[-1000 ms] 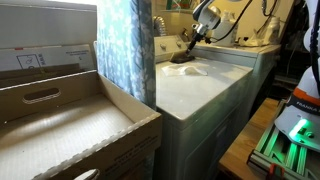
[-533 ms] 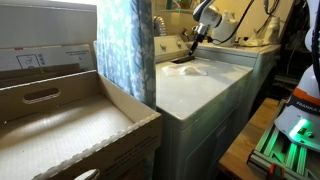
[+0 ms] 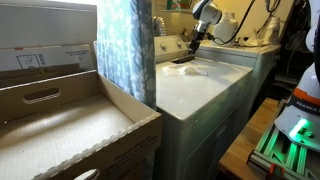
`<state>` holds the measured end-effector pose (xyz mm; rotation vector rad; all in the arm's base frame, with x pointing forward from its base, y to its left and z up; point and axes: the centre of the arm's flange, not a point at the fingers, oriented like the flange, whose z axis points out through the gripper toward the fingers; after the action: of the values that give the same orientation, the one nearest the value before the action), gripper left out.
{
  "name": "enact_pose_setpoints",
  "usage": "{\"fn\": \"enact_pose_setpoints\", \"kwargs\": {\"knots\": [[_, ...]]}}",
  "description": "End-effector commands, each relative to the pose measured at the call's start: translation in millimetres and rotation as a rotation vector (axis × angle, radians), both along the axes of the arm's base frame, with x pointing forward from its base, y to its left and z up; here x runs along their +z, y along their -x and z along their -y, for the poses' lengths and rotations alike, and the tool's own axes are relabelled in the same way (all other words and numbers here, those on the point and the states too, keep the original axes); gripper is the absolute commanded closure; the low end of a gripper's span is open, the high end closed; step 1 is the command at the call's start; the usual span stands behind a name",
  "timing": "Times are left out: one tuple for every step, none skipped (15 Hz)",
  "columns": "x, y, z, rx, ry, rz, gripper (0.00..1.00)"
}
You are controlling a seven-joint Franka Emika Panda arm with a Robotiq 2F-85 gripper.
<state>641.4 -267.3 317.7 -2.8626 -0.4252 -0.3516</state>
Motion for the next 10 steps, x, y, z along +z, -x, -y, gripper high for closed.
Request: {"fn": "enact_pose_setpoints", "kwargs": {"knots": [[18.1, 27.5, 1.9, -0.089, -0.045, -0.016, 0.0], [24.9, 31.4, 3.3, -0.104, -0.045, -0.012, 0.0], [29.6, 35.7, 5.3, -0.11, -0.048, -0.011, 0.0], [31.1, 39.9, 5.2, -0.111, -0.042, -0.028, 0.0], [28.6, 43.7, 3.7, -0.097, -0.032, -0.056, 0.0], [20.0, 47.2, -1.1, -0.077, -0.028, -0.074, 0.0], [13.6, 50.1, -4.6, -0.06, -0.023, -0.08, 0.0], [3.7, 52.1, -9.2, -0.033, -0.024, -0.051, 0.0], [-5.6, 53.3, -14.1, -0.01, -0.024, -0.03, 0.0], [-12.0, 53.7, -17.9, 0.007, -0.022, -0.012, 0.0]]}}
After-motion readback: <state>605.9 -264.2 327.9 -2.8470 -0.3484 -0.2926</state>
